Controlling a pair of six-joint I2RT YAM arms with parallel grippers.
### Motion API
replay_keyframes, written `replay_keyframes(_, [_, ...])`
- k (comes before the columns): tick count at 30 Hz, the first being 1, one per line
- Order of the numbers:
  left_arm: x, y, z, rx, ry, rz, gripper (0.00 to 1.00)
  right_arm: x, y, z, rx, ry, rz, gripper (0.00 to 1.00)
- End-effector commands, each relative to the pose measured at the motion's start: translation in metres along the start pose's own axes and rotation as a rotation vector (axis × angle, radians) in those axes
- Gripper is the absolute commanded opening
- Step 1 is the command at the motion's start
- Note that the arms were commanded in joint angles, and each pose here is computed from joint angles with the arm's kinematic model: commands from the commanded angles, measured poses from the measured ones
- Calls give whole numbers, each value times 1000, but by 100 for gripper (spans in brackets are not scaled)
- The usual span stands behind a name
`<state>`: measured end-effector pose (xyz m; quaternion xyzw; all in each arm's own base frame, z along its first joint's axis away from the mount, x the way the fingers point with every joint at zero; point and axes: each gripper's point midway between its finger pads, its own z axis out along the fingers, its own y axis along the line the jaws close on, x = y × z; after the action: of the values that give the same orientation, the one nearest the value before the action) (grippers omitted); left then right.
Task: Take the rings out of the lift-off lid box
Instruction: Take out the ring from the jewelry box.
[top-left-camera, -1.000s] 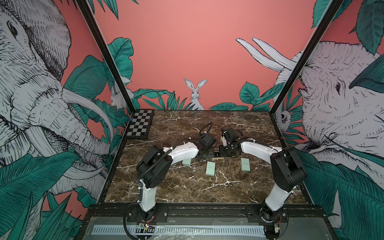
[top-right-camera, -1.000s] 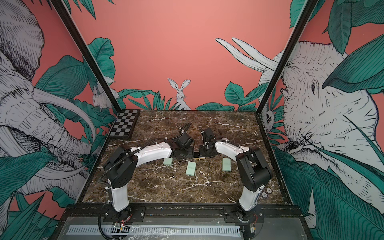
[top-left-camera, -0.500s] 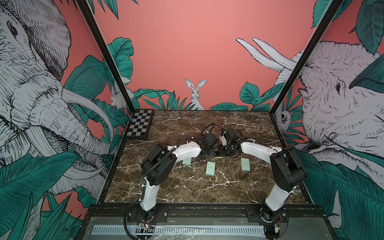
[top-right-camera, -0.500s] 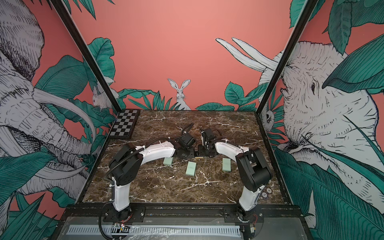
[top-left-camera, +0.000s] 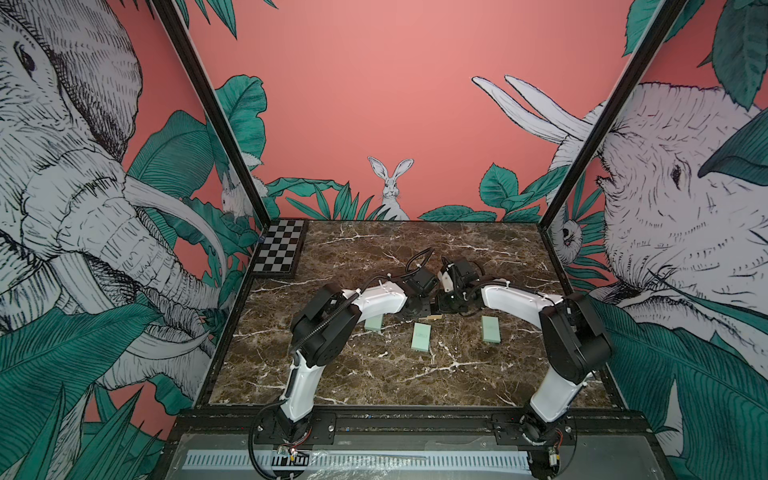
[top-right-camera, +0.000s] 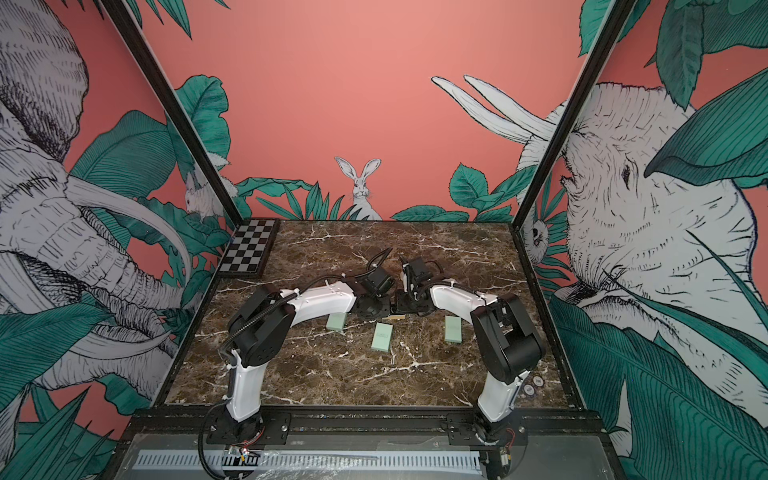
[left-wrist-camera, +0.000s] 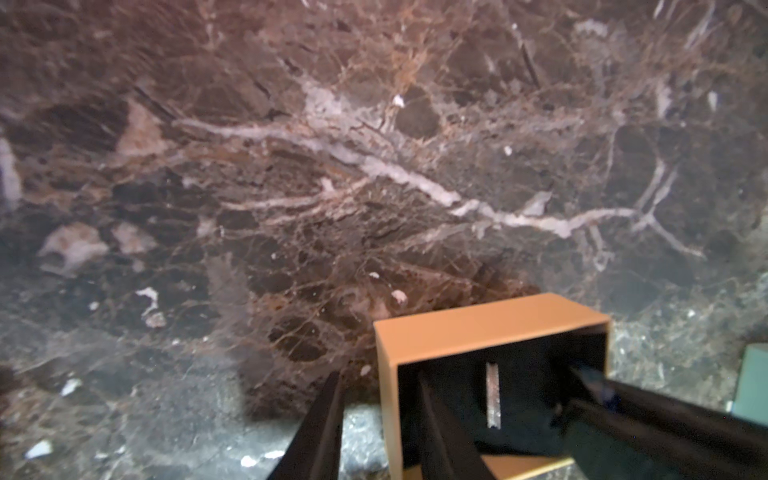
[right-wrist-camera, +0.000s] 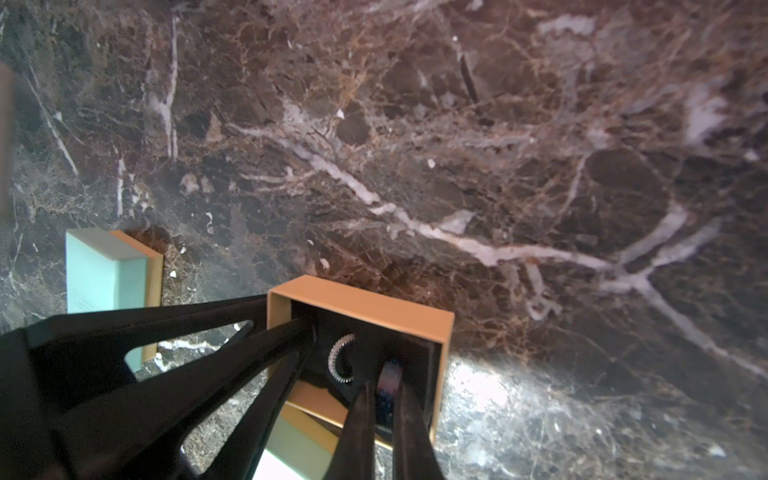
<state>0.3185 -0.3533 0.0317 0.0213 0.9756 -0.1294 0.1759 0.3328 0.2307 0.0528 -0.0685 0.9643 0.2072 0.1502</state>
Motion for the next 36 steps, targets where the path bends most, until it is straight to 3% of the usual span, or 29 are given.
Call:
replay_keyframes(1, [2,5,0,-45,12,17,32,2,6,1,-25,-5,-3,0])
replay_keyframes(17, [13,16,10,-93,59,44,30,-2,12,-13,-72,-34,14,0])
replay_keyframes(36, [20,22,15,-113,79,46,29,-6,2,-20,-256,-26,218,0])
